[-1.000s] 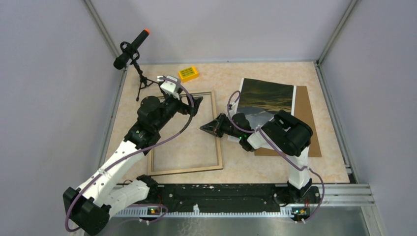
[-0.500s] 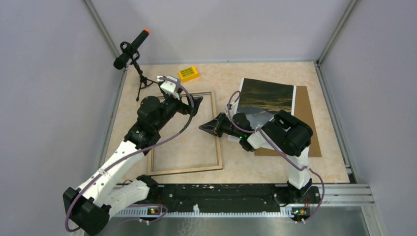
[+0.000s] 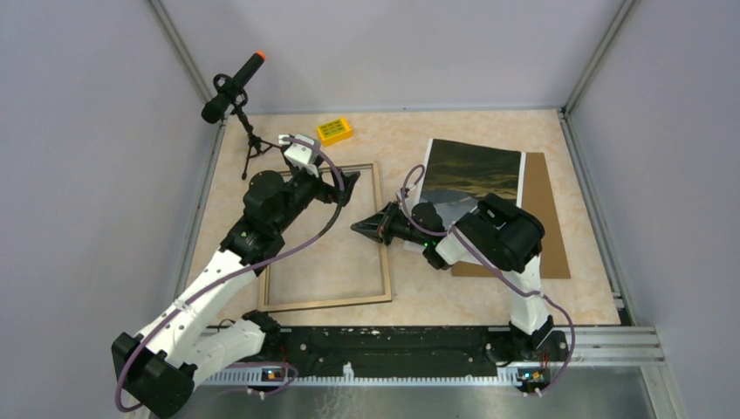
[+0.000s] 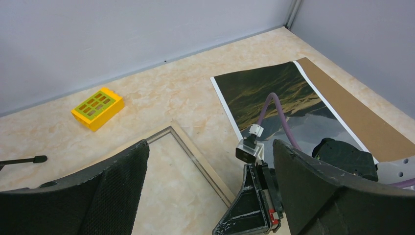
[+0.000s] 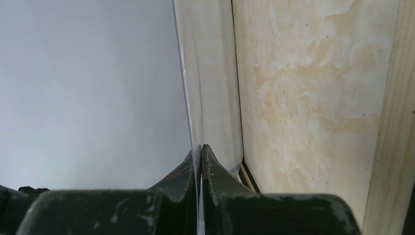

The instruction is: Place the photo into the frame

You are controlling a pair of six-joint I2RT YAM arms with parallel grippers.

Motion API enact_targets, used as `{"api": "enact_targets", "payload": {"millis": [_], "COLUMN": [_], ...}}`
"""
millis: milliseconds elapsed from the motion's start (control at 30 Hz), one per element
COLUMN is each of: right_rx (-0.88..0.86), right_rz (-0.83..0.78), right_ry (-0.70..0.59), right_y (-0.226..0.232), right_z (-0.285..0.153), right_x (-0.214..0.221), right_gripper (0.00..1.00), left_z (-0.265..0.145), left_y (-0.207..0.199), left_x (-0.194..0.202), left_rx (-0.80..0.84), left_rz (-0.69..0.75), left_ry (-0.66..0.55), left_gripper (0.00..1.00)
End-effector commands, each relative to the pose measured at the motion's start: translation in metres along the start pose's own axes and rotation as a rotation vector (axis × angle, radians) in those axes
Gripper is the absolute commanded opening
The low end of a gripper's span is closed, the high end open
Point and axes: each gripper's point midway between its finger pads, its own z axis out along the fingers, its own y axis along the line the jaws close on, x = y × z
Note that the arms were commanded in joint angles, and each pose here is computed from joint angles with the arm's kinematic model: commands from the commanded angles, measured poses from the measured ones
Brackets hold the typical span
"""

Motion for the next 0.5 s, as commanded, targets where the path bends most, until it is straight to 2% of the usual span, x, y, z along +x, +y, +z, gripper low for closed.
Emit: {"api": "enact_targets", "payload": {"millis": [0,467], "right_rx": [-0.143,-0.144], "right_rz": [-0.029,-0.067], "right_ry": [0.009,0.027], "right_y": [0.046,0.045], "right_z": [-0.002,0.001], "right_x": [-0.002,0.006], "right_gripper": [0.00,0.00], "left_z": [-0.002,0.002], "left_y": [-0.003,0.007], "left_x": [-0.018,-0.007], "left_rx": [0.010,-0.039], "left_rz": [0.005,0.018], "left_ry": [-0.055,-0.033], "left_gripper": [0.98,0.98]}}
